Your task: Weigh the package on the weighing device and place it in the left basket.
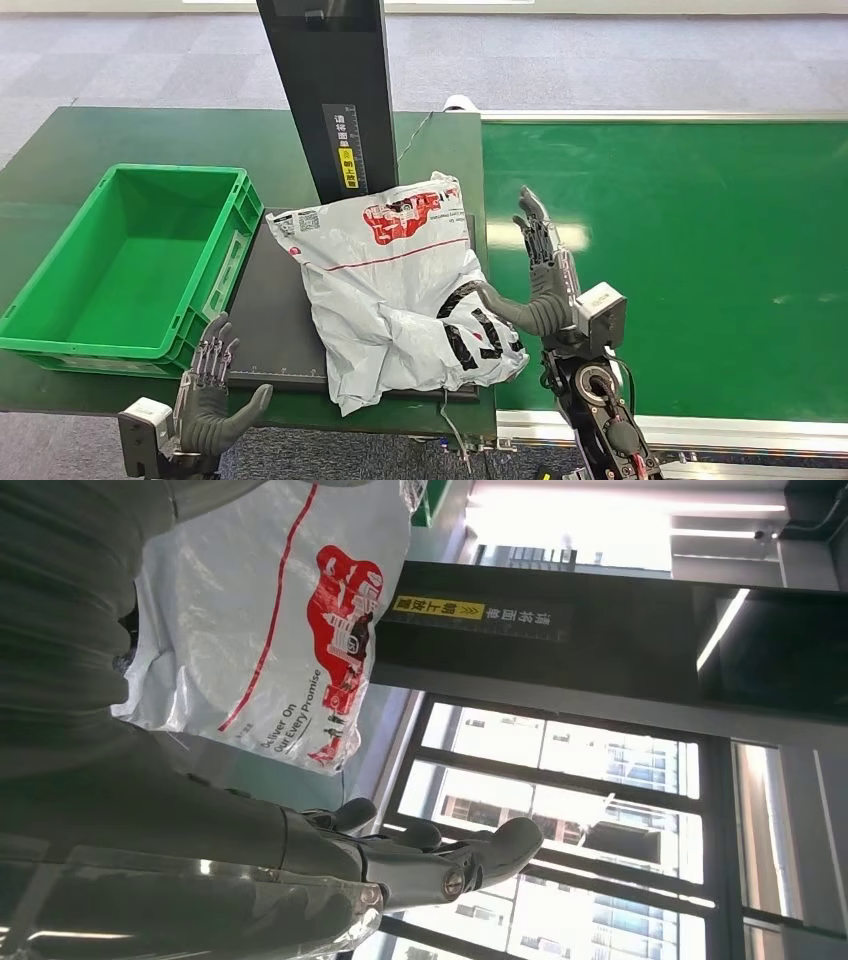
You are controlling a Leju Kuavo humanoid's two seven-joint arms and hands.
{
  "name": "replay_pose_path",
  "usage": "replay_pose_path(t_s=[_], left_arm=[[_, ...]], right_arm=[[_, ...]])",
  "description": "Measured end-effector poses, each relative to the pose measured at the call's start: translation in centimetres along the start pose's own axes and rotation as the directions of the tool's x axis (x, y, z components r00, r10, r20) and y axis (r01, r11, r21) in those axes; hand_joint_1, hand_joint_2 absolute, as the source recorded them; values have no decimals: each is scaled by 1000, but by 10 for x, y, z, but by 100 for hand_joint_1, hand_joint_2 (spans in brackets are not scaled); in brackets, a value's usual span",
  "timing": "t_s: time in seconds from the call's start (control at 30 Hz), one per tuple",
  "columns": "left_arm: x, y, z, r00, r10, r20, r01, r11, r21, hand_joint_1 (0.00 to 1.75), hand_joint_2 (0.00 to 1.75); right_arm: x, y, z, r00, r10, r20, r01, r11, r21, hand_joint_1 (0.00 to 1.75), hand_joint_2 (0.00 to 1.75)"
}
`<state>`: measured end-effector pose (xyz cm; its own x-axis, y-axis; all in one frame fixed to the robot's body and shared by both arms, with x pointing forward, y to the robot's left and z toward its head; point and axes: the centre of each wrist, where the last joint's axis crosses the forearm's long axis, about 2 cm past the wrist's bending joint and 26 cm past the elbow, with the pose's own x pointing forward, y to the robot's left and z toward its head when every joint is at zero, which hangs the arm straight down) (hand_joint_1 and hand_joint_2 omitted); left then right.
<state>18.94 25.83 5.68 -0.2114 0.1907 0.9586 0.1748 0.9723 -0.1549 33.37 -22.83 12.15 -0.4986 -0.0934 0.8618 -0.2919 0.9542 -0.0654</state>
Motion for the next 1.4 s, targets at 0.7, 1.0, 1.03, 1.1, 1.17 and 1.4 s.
replay_pose_path(t_s=[0.7,1.0,1.03,1.1,1.17,1.4], left_arm=[[77,-65,-115,416,-882,224,798,471,376,0,175],[61,-95,-161,423,-849,317,885,462,56,0,175],[56,-98,-160,424,-846,322,891,454,20,0,175],[47,-103,-157,431,-839,333,897,437,-60,0,175],[37,-106,-152,437,-831,343,899,414,-143,0,175],[10,-104,-128,434,-823,366,882,303,-361,0,175]], right_arm=[[-17,42,63,912,-386,-137,339,899,-278,0,175],[-20,39,63,891,-433,-133,375,870,-320,0,175],[-20,38,64,889,-437,-134,377,867,-327,0,175],[-21,35,65,886,-443,-135,379,861,-339,0,175],[-21,33,66,884,-447,-135,380,857,-348,0,175],[-24,28,70,879,-458,-135,383,845,-373,0,175]])
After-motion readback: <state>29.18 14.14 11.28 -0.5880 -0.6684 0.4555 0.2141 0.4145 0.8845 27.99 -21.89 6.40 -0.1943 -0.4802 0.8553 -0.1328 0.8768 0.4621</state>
